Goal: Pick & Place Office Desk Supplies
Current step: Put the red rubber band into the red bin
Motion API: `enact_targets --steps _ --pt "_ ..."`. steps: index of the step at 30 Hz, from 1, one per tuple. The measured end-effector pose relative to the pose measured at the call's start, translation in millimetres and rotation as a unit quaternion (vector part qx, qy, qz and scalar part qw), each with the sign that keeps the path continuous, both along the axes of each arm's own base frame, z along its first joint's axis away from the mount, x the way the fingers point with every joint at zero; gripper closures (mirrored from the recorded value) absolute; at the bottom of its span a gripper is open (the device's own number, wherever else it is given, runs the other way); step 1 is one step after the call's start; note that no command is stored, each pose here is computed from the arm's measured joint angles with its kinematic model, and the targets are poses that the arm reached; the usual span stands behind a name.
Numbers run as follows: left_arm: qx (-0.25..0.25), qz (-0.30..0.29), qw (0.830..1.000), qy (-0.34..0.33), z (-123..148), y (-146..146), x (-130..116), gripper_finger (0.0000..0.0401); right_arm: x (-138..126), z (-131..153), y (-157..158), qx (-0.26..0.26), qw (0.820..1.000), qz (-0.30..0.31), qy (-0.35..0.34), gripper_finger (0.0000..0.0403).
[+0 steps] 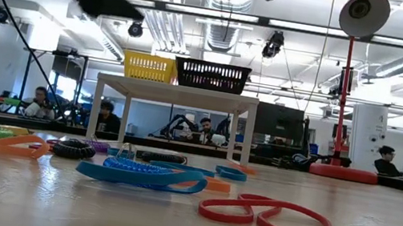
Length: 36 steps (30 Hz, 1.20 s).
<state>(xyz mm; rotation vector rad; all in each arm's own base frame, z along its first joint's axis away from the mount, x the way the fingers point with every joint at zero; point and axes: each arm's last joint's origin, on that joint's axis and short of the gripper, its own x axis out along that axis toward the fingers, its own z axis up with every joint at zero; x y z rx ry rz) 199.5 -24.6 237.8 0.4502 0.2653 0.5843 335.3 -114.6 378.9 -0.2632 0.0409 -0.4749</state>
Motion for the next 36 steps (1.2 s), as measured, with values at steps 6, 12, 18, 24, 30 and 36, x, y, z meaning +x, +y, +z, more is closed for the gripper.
enact_targets --steps 6,12,18,24,30,36 --pt "0.004 -0.002 1.0 -0.019 25.7 1.4 -3.0 0.0303 15.2 -0.1 -56.7 0.011 0.995 -0.059 0.084 0.0394" --pt "-0.007 0.005 1.0 -0.015 39.4 5.9 -20.2 0.0303 28.3 -17.3 -88.5 0.015 0.983 -0.082 0.164 0.0394" --pt "-0.027 0.009 0.997 -0.071 58.8 12.2 -44.5 0.0303 29.6 -23.5 -101.2 0.001 0.971 -0.086 0.223 0.0394" --pt "-0.031 0.022 0.995 -0.096 66.7 19.7 -61.0 0.0303 27.9 -22.7 -101.8 -0.006 0.97 -0.086 0.226 0.0394" --pt "-0.023 0.031 0.997 -0.061 59.9 23.0 -63.8 0.0303 28.3 -23.6 -96.4 -0.002 0.966 -0.077 0.245 0.0394" --pt "-0.021 0.032 0.998 -0.045 55.8 23.1 -63.5 0.0303 23.5 -2.9 -77.0 -0.029 0.967 -0.096 0.234 0.0394"
